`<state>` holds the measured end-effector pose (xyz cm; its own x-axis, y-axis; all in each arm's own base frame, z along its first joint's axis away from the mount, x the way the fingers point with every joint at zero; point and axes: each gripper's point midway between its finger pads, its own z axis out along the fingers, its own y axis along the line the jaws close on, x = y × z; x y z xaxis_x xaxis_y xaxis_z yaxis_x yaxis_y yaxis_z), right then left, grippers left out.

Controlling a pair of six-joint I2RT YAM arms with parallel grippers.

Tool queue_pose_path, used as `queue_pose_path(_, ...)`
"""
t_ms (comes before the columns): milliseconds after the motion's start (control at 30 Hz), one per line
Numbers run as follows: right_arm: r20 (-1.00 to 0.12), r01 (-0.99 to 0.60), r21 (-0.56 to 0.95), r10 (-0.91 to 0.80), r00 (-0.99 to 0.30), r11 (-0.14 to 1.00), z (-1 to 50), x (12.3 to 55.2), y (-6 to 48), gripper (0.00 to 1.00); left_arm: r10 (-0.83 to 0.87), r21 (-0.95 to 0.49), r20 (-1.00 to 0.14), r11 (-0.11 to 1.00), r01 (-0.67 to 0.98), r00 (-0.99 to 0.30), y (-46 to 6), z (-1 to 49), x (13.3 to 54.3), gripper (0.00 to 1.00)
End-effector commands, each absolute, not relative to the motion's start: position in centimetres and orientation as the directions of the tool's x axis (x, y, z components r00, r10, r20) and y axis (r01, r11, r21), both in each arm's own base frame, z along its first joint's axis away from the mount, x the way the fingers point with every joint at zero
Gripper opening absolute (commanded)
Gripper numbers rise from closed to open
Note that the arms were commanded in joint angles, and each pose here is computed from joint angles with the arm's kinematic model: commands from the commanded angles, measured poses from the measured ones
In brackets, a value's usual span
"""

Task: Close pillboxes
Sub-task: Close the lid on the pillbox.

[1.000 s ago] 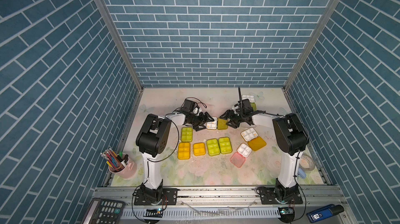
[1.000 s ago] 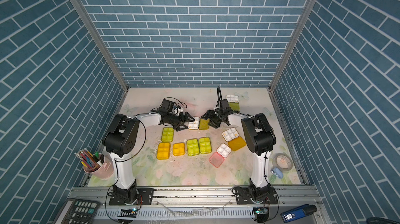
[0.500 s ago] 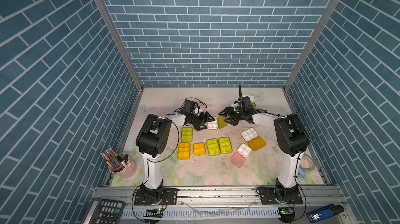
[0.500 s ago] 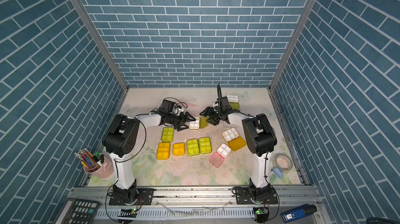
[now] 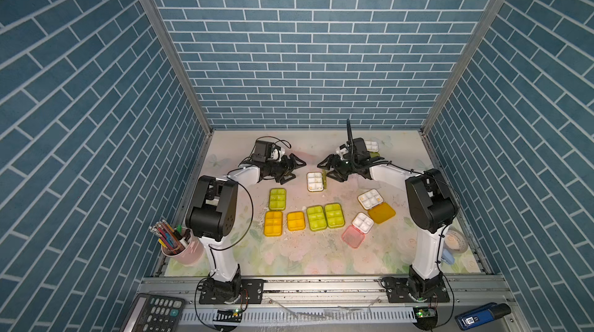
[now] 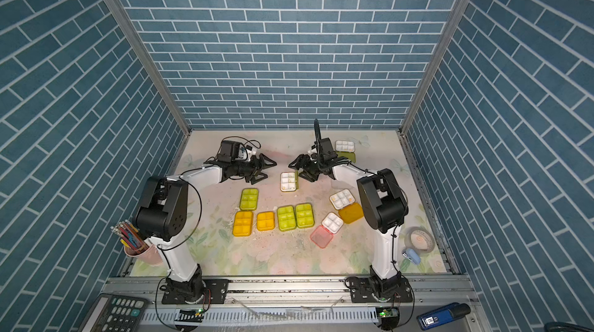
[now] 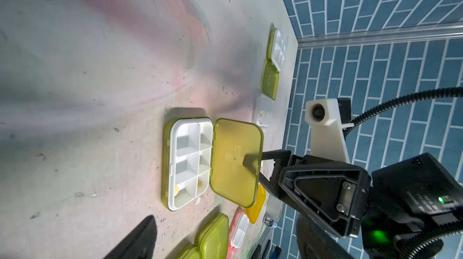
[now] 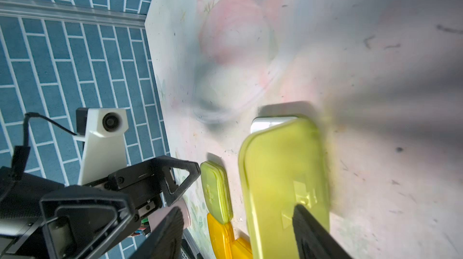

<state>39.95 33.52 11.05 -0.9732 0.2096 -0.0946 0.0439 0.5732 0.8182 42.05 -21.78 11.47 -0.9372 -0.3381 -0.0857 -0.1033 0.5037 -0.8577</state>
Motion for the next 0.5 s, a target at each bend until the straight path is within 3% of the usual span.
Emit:
queue_pose_path(0, -0.101, 0.024, 0.802, 0.174, -0.979, 0.597, 10.7, 39.8, 34.6, 0.70, -0.359, -0.867, -0.081, 0.485, -0.112, -0.930, -21.2, 11.9, 42.0, 0.89)
queue_pose_path(300, -0.094, 0.017, 0.792, 0.149, -0.984, 0.610, 10.8, 39.9, 35.1, 0.70, -0.375, -0.877, -0.081, 0.468, -0.113, -0.924, -20.7, 12.6, 42.3, 0.88)
queue_pose_path(467, -0.116, 0.003, 0.732, 0.128, -0.985, 0.681, 10.1, 39.7, 34.0, 0.70, -0.383, -0.879, -0.082, 0.463, -0.115, -0.920, -20.5, 12.8, 42.4, 0.89)
